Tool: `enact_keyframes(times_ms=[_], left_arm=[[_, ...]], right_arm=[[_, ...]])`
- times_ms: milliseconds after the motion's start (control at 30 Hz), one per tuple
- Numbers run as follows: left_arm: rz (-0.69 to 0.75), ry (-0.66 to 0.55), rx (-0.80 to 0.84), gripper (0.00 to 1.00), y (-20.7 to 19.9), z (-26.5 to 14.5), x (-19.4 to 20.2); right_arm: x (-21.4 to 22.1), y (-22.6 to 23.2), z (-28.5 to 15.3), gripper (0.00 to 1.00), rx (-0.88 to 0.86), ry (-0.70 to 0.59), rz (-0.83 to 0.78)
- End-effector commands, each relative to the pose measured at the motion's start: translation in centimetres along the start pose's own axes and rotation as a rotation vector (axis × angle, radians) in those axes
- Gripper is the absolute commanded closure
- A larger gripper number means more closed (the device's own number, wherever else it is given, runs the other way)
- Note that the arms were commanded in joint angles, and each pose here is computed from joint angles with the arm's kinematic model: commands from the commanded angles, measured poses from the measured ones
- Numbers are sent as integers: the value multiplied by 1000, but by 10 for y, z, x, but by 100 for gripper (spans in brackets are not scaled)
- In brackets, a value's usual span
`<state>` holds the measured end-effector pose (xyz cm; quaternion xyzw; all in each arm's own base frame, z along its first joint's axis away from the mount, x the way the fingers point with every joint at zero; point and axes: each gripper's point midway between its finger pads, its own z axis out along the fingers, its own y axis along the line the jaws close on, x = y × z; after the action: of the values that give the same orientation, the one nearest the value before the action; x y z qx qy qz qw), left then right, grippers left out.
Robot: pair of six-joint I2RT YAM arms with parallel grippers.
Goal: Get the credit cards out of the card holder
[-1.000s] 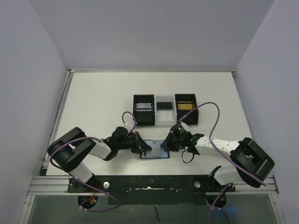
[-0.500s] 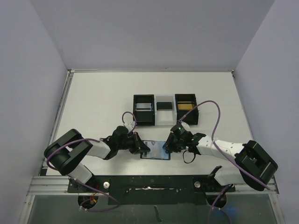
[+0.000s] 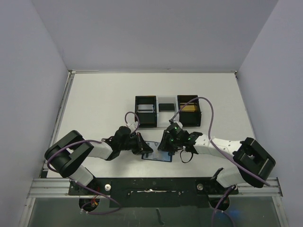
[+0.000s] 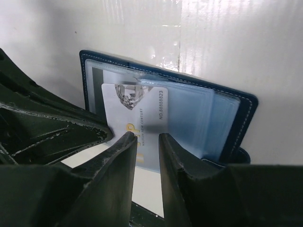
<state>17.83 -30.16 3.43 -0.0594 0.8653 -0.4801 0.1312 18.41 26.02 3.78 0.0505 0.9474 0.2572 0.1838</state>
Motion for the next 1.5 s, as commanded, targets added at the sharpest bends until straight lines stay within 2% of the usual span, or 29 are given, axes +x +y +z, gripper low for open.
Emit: enact_keyframes(times_ms=[0,100,167,200,333,467,567,767,900,1033,1133,1233,1467], left_arm=[[52,-15,75,100,-25,0,-10],[51,-17,69,100,-24,0,-11],[52,-19,61,100,-22,0,-11],[51,-21,55,100,-21,0,-11],[50,-12,66,87,-22,6,-12],[39,-13,148,75,-36,6,-12],[27,9,164,73,-36,8,-8],[14,35,190,79,-37,10,-2],[7,34,168,100,-32,10,-1],[12,8,98,100,-21,7,-3],[43,-21,49,100,-17,4,-8],[59,-34,17,100,-16,0,-11],[68,-25,16,100,-17,2,-11]], right_arm=[[-3,11,7,72,14,-2,-28],[0,-27,8,72,216,-1,1],[5,-40,7,71,273,15,-2],[8,-43,7,71,275,25,-4],[16,-47,11,70,260,42,2],[21,-48,14,72,243,48,31],[24,-51,16,72,241,54,49],[26,-53,16,73,235,51,62],[18,-50,10,73,227,22,60],[6,-42,2,74,208,-19,39],[-9,-14,-5,73,90,-71,-38],[-19,11,-11,68,10,-88,-85],[-19,5,2,62,193,-62,-132]])
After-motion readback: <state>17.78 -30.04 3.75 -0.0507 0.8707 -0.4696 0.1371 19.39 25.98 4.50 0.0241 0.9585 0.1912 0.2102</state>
